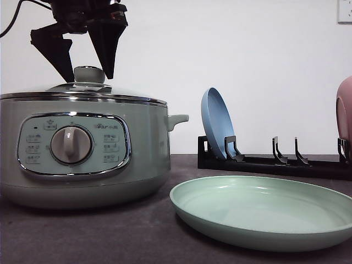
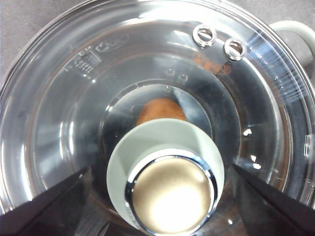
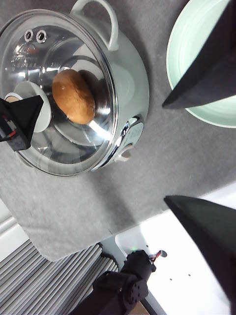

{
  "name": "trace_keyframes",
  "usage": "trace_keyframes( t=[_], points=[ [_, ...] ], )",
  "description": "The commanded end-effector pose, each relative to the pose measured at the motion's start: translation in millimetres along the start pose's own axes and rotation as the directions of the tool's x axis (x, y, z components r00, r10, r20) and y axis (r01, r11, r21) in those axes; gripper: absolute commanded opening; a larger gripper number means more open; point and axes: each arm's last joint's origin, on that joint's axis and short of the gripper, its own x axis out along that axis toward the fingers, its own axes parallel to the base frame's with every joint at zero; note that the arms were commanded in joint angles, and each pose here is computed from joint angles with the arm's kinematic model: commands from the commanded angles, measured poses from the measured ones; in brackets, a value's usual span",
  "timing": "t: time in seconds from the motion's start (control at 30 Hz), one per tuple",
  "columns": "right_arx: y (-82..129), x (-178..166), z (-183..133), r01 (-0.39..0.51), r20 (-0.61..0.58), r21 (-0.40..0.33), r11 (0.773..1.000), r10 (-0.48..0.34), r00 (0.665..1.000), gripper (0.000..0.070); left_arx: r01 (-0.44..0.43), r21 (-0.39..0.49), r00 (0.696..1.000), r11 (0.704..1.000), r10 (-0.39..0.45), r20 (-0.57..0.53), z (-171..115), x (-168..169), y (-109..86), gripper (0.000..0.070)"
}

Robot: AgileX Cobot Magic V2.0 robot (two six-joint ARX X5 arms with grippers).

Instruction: Transfer potato from steamer to green plate

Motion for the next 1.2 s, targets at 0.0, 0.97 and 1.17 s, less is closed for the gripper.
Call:
trace_keyframes(
  t=[0.0, 0.97, 1.17],
  points=[
    [1.2, 0.6, 3.6, 0.007, 0.005, -0.021, 1.0, -0.007, 1.0, 0.0346, -0.003, 0.013, 1.0, 1.0, 0.002, 0.017, 5.7, -0.3, -2.3, 0.0553],
    [0.2, 0.4, 3.7, 0.033, 0.006, -0.03, 0.999, -0.033, 0.999, 0.0346, -0.001, 0.005, 1.0, 1.0, 0.001, -0.018, 2.3, -0.3, -2.8, 0.0187],
    [0.2, 0.4, 3.7, 0.034, 0.007, -0.03, 0.999, -0.033, 0.999, 0.0346, -0.001, 0.006, 1.0, 1.0, 0.001, -0.018, 2.3, -0.3, -2.8, 0.0]
  ],
)
